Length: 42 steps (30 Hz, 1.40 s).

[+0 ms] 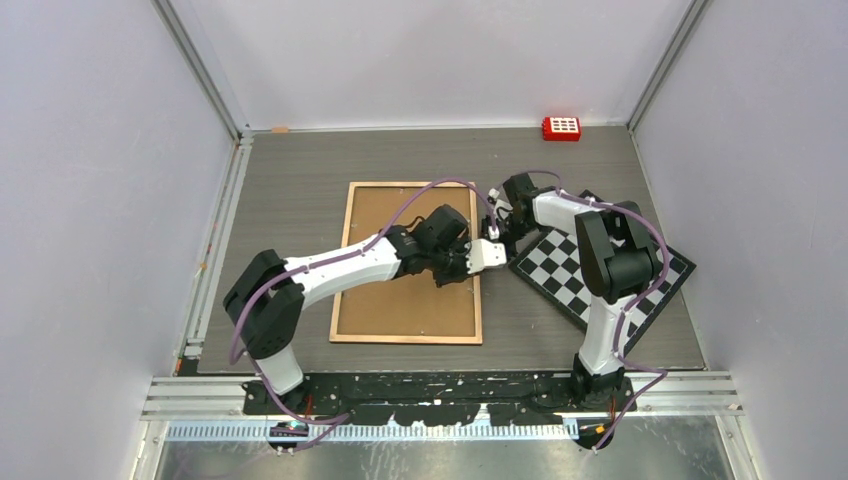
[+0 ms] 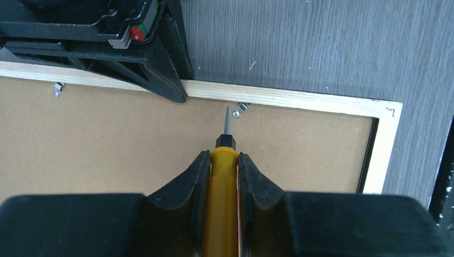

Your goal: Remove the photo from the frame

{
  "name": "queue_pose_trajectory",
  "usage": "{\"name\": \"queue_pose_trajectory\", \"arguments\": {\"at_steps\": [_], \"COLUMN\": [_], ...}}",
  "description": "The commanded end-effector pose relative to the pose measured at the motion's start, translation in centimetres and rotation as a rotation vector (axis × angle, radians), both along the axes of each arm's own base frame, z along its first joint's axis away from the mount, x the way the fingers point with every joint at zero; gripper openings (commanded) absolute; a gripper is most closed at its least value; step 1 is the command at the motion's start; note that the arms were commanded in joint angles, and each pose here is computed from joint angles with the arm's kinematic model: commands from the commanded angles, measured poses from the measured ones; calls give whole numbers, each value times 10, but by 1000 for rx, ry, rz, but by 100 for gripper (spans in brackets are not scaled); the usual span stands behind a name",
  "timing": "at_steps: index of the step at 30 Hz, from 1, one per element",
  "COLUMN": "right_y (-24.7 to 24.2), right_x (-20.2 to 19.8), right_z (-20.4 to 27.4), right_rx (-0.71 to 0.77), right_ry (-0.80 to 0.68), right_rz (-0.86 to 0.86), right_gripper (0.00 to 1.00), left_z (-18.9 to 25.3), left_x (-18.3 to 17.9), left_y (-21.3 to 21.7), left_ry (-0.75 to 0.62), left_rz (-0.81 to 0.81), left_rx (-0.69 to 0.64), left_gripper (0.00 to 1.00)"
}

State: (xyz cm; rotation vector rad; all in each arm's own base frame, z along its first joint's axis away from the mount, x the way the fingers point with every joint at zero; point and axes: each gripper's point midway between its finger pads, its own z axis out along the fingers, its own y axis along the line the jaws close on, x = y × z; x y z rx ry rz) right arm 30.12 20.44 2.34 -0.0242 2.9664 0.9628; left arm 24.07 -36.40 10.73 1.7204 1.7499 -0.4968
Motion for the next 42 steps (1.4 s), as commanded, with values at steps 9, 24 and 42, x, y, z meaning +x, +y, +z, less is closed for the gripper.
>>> {"name": "queue_pose_trajectory", "arguments": {"at_steps": [9,24,42], "right_y": [-2,-4,-4], "right_x": [6,7,7], "right_z": [-5,-8,-8], "right_rx": [-10,-30,-31], "right_ry": [-9,-1,1], "right_rz": [-2,-2,-1], "right_gripper": [20,16,15], "left_z": [4,-10,-12], "left_x": [11,-30,-7], "left_y": [-22,-14,0], "left_ry": [-111,-9,-72], "left_rz": [-60,-230,-125], "left_rx": [4,80,188], "left_gripper": [0,0,0]}}
